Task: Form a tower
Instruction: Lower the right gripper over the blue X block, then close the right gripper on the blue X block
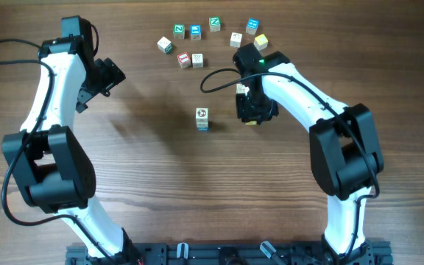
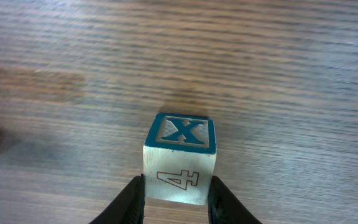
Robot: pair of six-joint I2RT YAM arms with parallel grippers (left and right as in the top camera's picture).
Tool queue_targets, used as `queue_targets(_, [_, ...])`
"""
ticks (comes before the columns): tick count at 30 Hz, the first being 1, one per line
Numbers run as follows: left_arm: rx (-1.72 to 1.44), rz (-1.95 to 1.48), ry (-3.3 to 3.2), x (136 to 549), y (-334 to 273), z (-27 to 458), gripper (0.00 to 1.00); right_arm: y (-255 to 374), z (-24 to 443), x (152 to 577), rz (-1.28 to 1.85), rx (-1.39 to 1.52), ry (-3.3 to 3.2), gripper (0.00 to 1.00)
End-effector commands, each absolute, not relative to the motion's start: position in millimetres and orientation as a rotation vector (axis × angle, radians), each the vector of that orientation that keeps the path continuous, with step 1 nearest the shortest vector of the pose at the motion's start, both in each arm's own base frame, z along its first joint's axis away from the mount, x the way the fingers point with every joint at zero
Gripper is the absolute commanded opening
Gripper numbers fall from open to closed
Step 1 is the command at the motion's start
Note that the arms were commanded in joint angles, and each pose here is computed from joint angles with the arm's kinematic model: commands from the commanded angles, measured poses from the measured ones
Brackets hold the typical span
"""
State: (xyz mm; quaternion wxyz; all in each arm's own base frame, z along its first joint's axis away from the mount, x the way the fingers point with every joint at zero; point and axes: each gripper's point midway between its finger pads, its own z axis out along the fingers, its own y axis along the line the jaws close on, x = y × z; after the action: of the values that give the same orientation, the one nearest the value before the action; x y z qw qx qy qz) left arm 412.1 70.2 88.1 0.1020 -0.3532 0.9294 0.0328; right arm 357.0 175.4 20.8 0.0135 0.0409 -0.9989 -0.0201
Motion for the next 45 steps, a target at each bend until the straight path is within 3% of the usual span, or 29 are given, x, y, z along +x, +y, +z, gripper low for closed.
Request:
queue_targets(1, [-1.032,0.099,2.698,416.3,73.4,104.8,1.0,148.0,17.3,362.3,0.033,0.041,-3.118,0.33])
queue_targets(5, [-1.032,0.099,2.698,416.3,73.4,104.8,1.0,141.9,17.3,365.1,0.032,0.022,-3.119,0.37])
queue_targets(6, [-1.032,0.099,2.698,416.3,73.4,104.8,1.0,141.9,17.3,365.0,0.032,0.029,-3.118,0.42])
queue_targets(7, [-1.032,0.099,2.698,416.3,73.4,104.8,1.0,141.8,17.3,365.0,0.033,0.028,-3.118,0.56])
queue_targets(8, [-1.032,0.099,2.698,416.3,73.4,104.8,1.0,142.1,17.3,365.8,0.031,0.029,-3.122,0.59])
queue_targets(11, [-1.032,0.099,2.698,416.3,73.4,104.8,1.0,144.4,17.2,371.4,0.017,0.055,-3.144,0.57])
queue_targets(16, [-1.032,0.099,2.698,416.3,73.4,104.8,1.0,145.6,17.3,374.8,0.01,0.055,-3.158,0.45])
queue_targets(27, [-1.032,0.099,2.698,416.3,73.4,104.8,1.0,145.7,17.2,374.7,0.008,0.055,-3.158,0.46])
queue_targets(30, [-1.032,0.099,2.698,416.3,73.4,104.8,1.0,146.1,17.3,375.5,0.007,0.055,-3.161,0.64])
queue_targets(32, [-1.032,0.099,2.698,416.3,73.4,104.8,1.0,146.3,17.3,376.0,0.005,0.055,-3.163,0.96])
queue_targets(33, [-1.032,0.099,2.698,416.3,73.4,104.8,1.0,146.4,17.3,376.4,0.004,0.055,-3.165,1.0])
queue_targets(38, [-1.032,0.099,2.698,416.3,73.4,104.8,1.0,146.4,17.3,376.6,0.005,0.055,-3.165,1.0])
queue_targets(42, [-1.032,0.099,2.698,416.3,73.4,104.8,1.0,145.6,17.2,374.5,0.009,0.055,-3.157,0.77])
queue_targets(45, [-1.032,0.099,2.698,416.3,73.4,104.8,1.0,144.8,17.0,372.5,0.014,0.055,-3.149,0.7])
